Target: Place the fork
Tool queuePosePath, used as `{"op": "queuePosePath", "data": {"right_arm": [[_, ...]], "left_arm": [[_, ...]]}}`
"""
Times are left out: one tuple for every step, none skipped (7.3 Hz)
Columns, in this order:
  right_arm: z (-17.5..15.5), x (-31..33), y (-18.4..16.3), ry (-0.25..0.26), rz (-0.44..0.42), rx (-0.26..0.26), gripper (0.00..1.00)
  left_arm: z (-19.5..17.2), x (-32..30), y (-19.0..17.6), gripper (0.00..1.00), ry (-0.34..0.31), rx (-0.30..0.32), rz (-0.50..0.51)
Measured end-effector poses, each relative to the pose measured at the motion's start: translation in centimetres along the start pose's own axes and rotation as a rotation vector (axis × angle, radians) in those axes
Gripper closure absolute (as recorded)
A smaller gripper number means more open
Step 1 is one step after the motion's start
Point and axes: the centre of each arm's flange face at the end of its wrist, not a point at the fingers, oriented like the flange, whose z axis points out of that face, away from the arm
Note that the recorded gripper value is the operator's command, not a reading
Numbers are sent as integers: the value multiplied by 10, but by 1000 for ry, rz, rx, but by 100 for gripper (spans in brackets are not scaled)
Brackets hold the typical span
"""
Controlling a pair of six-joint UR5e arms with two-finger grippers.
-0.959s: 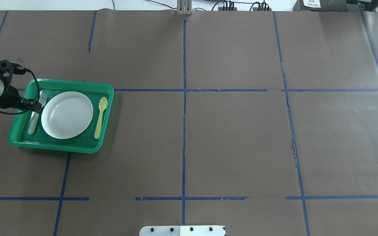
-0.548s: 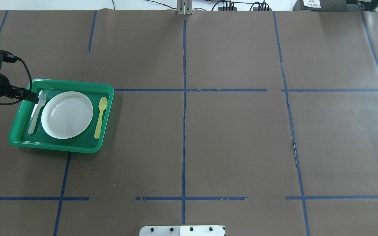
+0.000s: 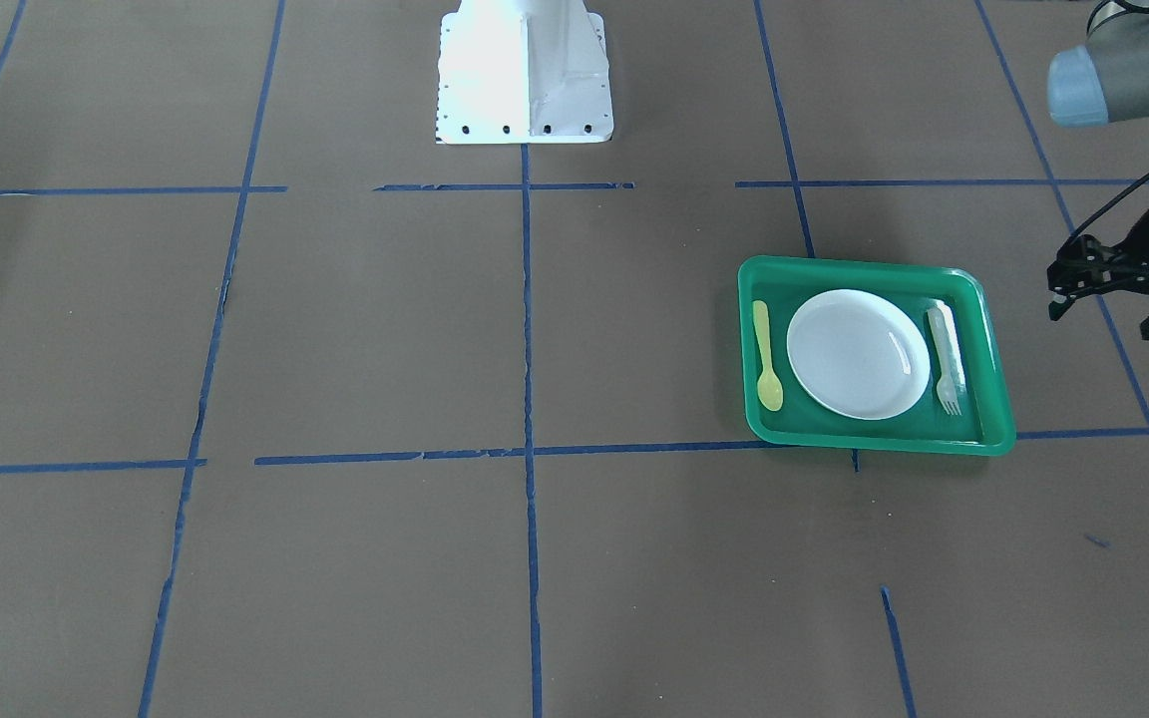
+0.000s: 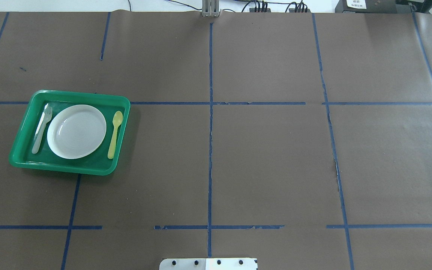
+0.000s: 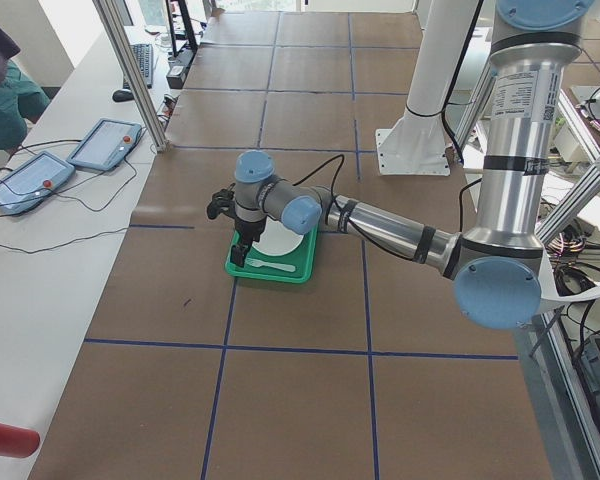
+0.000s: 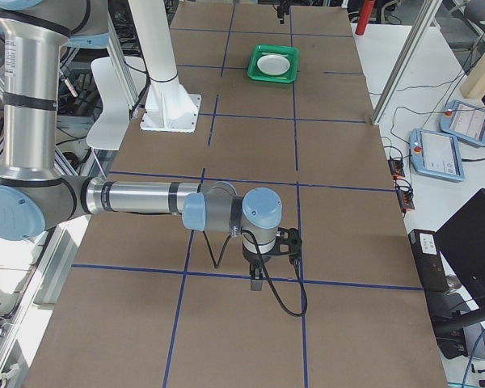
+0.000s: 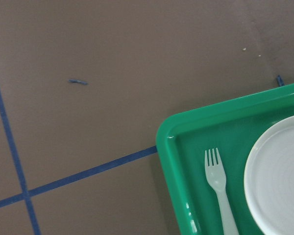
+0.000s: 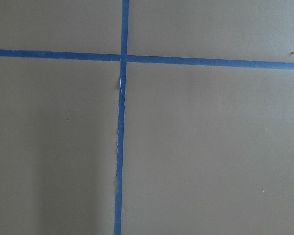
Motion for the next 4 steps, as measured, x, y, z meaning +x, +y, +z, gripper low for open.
{"op": "queuePosePath", "data": {"right_arm": [[0,0,0,0,0,0,0],[0,0,0,0,0,0,0],[0,0,0,0,0,0,0],[0,0,0,0,0,0,0]], "left_arm": [[-19,-42,6,0,-35,-28,34],[-33,-92,24,0,-27,-51,35],[-32,-135,54,0,49,-66,-10],[-25,-166,89,0,131,-73,-84]]}}
